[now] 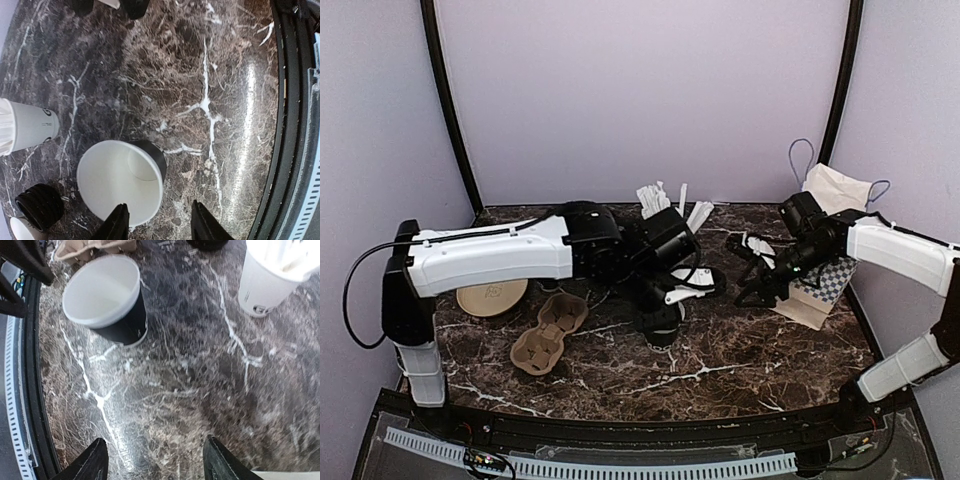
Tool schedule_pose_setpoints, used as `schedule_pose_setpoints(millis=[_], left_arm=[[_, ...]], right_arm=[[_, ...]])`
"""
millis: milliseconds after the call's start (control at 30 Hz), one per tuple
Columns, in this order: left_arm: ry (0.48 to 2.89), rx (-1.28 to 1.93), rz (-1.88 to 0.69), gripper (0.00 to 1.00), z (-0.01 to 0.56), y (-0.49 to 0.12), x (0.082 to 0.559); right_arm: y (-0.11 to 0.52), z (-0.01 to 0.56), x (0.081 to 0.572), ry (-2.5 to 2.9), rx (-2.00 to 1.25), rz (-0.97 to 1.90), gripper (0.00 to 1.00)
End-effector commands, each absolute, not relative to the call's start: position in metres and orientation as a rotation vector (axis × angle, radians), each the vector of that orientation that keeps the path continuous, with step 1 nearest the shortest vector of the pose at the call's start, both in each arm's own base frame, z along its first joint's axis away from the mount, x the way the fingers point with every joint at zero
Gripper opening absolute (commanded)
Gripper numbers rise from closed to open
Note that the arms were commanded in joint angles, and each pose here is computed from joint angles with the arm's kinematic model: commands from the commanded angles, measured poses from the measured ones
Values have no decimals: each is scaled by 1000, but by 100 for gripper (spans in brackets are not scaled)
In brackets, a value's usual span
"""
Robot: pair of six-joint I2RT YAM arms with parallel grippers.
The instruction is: Pack the takeout coffee
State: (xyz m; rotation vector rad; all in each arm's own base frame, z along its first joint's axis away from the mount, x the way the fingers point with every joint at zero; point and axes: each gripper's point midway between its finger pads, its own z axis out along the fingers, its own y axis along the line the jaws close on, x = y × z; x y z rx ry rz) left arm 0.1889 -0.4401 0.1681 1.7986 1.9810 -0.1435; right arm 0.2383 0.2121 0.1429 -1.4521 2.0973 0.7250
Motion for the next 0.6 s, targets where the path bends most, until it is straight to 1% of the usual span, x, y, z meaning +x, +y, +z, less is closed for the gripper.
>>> schedule_pose_setpoints(millis=[0,200,333,433,567], left_arm=[[1971,1543,-245,47,249,-407,214],[2183,1162,-146,48,245,-345,293],[2278,998,-148,48,228,-321,329],[2295,989,-200,49,213,-319,345],[2302,1005,-150,51,197,-314,372]], right_arm=[[228,166,235,2060,-1519,792,64],[246,187,260,1969,-1467,680,61],[258,191,269,1935,-1447,673,60],[262,194,284,1968,-1440,601,57],[264,202,287,1980,-1452,594,54]])
